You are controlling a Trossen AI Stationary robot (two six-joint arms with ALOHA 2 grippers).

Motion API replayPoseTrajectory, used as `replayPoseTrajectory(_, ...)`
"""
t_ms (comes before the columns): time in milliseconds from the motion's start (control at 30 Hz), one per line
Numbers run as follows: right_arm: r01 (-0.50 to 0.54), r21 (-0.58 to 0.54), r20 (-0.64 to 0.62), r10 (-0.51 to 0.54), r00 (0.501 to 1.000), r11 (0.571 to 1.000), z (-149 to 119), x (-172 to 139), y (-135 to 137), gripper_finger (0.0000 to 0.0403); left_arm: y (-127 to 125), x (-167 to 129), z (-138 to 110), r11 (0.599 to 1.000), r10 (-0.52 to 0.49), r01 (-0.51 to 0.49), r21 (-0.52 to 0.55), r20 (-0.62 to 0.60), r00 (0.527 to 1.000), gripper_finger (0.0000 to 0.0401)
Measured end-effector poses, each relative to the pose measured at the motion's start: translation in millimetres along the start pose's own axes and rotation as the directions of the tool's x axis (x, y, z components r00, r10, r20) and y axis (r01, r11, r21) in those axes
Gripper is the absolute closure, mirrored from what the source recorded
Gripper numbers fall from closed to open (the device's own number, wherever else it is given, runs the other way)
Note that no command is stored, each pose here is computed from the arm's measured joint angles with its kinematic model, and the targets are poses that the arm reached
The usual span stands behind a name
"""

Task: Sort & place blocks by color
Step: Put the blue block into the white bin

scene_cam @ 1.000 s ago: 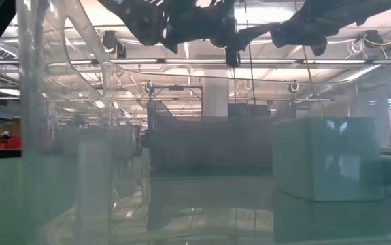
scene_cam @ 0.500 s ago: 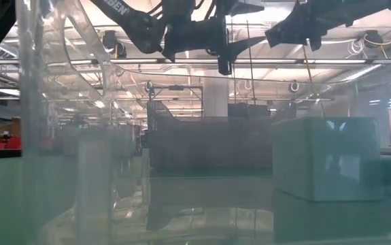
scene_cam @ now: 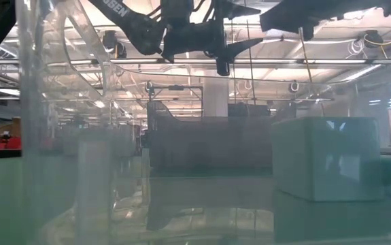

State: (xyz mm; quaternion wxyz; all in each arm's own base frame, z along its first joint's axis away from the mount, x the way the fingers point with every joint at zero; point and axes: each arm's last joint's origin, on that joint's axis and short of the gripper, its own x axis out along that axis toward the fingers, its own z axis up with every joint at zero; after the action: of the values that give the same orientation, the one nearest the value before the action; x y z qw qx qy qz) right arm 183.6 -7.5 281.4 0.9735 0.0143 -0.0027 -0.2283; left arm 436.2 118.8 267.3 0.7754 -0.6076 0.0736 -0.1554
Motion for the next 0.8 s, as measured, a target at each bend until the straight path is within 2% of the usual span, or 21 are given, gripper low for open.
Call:
replayPoseTrajectory(233,-0.012,-0.07,0.054,0.015,0.998,0.997,0.6,10.2,5.3,0.0336,-1.7,-2.4,3.5,1.0,-0.02,0.02,0.007,0.001,1.0,0.013)
replayPoseTrajectory(800,-0.069,-0.035,0.085,0.071,0.994,0.997,0.8,14.6,9.8,0.0333,-2.3,-3.6,5.0,1.0,-0.025,0.025,-0.016,0.003,1.0,0.013)
